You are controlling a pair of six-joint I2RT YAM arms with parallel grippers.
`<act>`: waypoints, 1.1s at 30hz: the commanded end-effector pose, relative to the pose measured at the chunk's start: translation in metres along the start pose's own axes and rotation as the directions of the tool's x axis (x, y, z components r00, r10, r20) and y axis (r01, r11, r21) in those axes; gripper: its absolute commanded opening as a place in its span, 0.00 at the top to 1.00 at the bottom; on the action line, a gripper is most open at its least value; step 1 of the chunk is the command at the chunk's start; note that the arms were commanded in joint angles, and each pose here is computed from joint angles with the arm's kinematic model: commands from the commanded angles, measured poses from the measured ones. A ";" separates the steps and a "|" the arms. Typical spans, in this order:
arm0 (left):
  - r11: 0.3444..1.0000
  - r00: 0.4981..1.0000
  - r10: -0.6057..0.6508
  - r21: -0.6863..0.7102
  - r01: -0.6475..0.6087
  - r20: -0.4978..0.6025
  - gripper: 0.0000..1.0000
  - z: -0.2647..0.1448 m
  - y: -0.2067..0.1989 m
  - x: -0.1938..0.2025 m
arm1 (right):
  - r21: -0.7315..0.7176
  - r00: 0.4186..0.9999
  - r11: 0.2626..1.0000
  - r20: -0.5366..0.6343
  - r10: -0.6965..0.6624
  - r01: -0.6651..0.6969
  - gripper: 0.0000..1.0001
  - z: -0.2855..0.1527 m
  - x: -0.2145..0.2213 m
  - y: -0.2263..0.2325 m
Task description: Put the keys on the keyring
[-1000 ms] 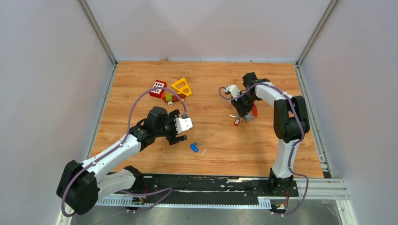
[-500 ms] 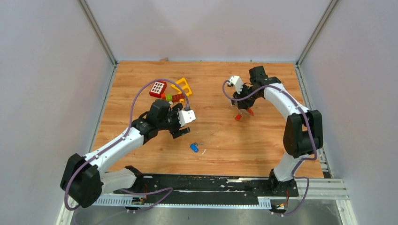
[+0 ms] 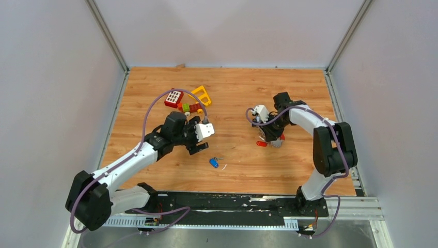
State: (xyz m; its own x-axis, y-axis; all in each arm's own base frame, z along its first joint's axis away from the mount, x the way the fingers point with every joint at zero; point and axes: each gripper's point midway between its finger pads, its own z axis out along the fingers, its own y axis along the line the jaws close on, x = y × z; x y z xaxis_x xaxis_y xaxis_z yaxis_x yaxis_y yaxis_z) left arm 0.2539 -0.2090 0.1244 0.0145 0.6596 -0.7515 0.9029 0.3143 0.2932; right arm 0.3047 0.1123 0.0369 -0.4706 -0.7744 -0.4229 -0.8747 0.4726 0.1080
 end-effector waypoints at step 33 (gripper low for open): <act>0.999 0.999 0.033 -0.037 -0.033 -0.002 0.11 -0.008 -0.006 0.014 | 0.121 0.990 0.984 -0.047 -0.130 0.135 0.65 0.010 -0.044 -0.034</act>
State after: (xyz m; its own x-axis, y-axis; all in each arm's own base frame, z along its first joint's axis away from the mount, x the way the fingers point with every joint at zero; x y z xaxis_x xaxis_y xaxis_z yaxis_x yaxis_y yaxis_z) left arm 0.2428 -0.1951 0.1096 0.0054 0.6805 -0.7328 0.8957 0.3225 0.3060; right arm 0.3530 0.1382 0.0390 -0.3953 -0.8229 -0.4082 -0.8939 0.4468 -0.0350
